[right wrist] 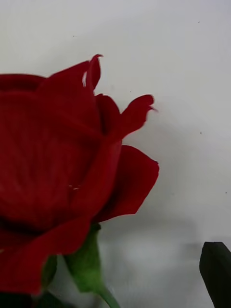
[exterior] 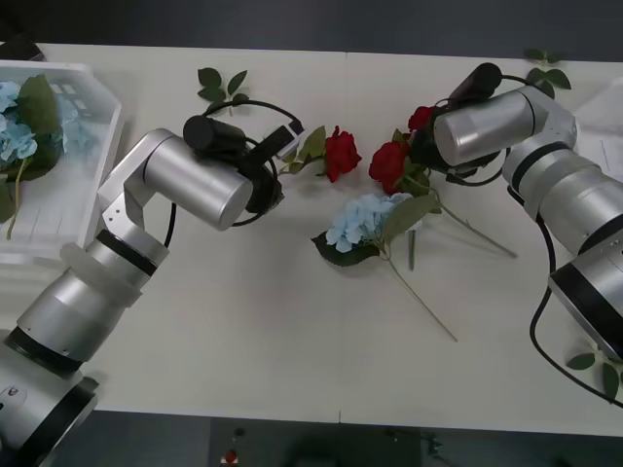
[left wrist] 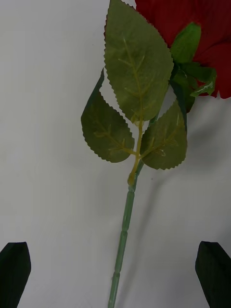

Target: Put the red flowers into the right box and the blue flowers into the left box

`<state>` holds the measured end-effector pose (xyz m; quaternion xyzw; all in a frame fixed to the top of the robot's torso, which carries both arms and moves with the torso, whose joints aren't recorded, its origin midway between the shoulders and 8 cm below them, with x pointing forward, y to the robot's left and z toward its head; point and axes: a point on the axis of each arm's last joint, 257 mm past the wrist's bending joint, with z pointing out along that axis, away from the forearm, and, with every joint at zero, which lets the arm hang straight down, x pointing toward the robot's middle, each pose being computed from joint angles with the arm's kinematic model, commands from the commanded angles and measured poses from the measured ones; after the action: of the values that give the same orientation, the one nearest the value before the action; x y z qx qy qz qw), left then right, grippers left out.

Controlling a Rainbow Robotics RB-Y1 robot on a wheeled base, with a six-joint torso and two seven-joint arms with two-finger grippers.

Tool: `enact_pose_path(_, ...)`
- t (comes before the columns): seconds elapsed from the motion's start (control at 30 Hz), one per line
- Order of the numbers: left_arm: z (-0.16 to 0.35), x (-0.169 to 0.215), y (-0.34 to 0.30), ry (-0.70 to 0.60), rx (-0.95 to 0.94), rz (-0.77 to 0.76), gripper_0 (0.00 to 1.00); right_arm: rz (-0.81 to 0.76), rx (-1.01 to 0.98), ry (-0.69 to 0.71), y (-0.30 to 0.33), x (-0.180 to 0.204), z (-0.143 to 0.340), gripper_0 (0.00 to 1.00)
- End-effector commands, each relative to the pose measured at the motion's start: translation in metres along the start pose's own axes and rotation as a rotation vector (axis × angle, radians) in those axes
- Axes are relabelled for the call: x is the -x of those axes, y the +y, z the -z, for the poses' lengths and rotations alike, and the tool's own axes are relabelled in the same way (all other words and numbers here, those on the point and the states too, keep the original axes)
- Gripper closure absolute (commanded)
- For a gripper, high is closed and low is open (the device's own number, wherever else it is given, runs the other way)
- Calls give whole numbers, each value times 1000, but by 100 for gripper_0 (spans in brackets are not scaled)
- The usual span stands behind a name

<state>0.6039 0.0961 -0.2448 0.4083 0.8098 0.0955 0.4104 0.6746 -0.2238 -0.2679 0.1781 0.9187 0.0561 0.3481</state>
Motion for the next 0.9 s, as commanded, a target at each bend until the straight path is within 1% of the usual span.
enact_pose_path(0.03,-5,15,-4,-44,6,-53,0,-43,26,-39,22,21,11,28)
enact_pose_path(0.07,-7,17,-4,-57,7,-40,0,-40,27,-40,23,21,11,55)
enact_pose_path(0.13,-12,17,-4,-68,9,-29,0,-33,25,-42,23,20,11,73)
enact_pose_path(0.17,-14,15,-5,-70,10,-22,0,-34,26,-42,24,21,11,76)
enact_pose_path(0.47,-21,22,9,-132,58,0,0,-12,18,-56,18,18,5,83)
enact_pose_path(0.5,-22,21,10,-136,63,4,5,-11,18,-59,17,18,4,86)
enact_pose_path(0.57,-26,19,11,-146,67,12,14,-14,21,-58,18,18,4,98)
enact_pose_path(0.6,-27,19,11,-150,68,14,15,-17,20,-57,16,18,4,100)
enact_pose_path(0.7,-32,14,11,-153,71,22,22,-20,26,-53,19,16,4,100)
enact_pose_path(0.77,-34,12,10,-148,69,24,23,-23,27,-51,19,16,4,100)
enact_pose_path(0.83,-35,11,8,-145,67,26,31,-26,32,-55,19,20,6,100)
enact_pose_path(0.9,-37,9,5,-140,59,29,41,-32,39,-61,18,26,8,100)
